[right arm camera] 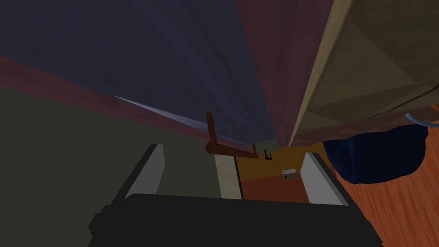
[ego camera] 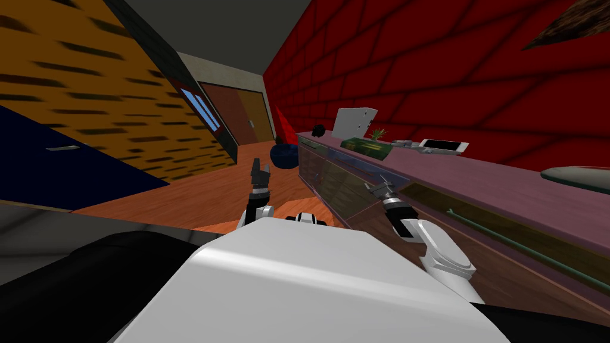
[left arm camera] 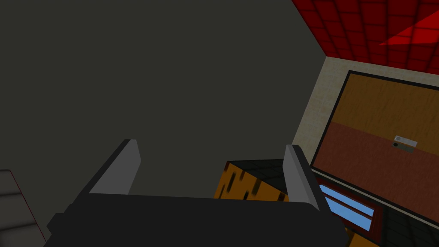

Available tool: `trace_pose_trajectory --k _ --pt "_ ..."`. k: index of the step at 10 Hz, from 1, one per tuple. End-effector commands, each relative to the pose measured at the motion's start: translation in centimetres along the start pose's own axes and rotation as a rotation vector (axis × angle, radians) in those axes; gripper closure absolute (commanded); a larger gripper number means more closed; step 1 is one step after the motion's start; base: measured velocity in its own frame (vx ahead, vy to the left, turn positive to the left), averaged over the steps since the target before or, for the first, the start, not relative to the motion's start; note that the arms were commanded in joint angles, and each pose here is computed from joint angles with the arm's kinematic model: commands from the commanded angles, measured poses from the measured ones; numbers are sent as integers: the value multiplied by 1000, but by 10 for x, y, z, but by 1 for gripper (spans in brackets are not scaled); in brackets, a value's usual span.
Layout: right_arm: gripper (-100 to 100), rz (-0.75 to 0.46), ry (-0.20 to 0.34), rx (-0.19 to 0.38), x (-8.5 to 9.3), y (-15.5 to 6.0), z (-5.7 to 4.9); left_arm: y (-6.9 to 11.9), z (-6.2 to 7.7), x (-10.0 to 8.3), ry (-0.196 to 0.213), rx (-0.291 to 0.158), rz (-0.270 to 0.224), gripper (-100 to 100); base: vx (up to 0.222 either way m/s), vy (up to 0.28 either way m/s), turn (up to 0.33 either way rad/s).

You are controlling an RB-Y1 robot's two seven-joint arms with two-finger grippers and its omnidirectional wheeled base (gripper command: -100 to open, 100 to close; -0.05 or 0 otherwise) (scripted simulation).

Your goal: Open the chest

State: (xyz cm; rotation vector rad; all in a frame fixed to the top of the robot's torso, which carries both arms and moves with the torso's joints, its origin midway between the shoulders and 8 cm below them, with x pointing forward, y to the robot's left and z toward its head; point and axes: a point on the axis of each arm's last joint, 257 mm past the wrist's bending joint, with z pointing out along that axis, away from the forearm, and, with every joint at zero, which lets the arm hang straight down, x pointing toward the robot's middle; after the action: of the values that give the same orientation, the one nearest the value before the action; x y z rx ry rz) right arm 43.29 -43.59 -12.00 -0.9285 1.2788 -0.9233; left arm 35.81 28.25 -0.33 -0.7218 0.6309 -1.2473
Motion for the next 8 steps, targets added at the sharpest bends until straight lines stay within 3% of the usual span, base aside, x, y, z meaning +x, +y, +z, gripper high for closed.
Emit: trace_pose_trajectory --k 1,4,5,8 --pt "-100 -124 31 -7 17 -7 1 0 0 0 0 0 0 0 25 67 7" --pt "-100 -105 26 -6 17 -11 0 0 0 0 0 0 0 0 55 22 10" --pt "100 -104 27 -6 17 -11 0 0 0 0 0 0 0 0 9 2 0" --pt "100 -105 14 -6 11 -15 -1 0 0 0 0 0 0 0 -92 106 -34"
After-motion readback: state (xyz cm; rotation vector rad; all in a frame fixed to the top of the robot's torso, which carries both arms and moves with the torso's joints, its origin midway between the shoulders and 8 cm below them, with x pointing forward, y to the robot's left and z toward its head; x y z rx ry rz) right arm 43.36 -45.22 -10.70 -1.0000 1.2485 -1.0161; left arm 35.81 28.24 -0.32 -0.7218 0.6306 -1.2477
